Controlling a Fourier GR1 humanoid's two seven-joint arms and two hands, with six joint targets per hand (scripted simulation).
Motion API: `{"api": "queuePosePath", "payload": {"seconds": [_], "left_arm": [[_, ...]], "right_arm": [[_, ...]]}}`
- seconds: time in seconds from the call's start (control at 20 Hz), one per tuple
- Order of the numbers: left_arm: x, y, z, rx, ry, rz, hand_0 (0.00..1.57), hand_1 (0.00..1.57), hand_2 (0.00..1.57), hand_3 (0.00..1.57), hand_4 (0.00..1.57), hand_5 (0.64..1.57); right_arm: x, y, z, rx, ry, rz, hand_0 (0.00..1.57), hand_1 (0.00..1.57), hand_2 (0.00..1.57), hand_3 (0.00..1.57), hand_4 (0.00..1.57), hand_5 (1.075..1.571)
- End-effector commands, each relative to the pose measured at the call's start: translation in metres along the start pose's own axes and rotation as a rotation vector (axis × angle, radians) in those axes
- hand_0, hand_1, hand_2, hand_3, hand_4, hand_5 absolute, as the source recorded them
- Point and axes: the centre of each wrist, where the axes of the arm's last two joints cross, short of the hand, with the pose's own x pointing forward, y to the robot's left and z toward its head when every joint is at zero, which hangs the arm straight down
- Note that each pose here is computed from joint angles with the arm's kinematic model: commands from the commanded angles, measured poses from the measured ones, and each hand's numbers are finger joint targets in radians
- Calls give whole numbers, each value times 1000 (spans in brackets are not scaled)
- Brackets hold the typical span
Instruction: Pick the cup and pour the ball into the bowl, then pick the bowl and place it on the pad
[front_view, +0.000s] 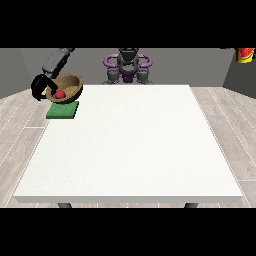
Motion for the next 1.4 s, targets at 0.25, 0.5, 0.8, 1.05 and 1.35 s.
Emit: {"api": "queuePosePath", "payload": {"seconds": [0.25,0.5,0.8,1.05,1.35], "left_arm": [[18,17,6,7,-78,-7,0,0,0,0,1191,1561],[10,21,6,29,-24,1,0,0,0,0,1194,1562],[27,39,8,57,-68,-34,0,0,0,0,1188,1565],[30,35,8,17,-117,-7,0,0,0,0,1190,1566],[13,38,9,39,-49,-34,0,0,0,0,1205,1568]], "right_arm": [[2,-51,-2,-124,37,-84,1571,1571,1571,1163,191,1557],[18,-33,-8,-159,10,-62,1535,1535,1445,877,0,1553],[12,2,-13,-166,-36,-166,1456,1456,1401,759,0,1532],[29,-27,-16,-215,-123,-161,1259,1259,1353,911,115,1529],[33,23,-18,-44,-29,20,0,0,0,0,0,1435]]}}
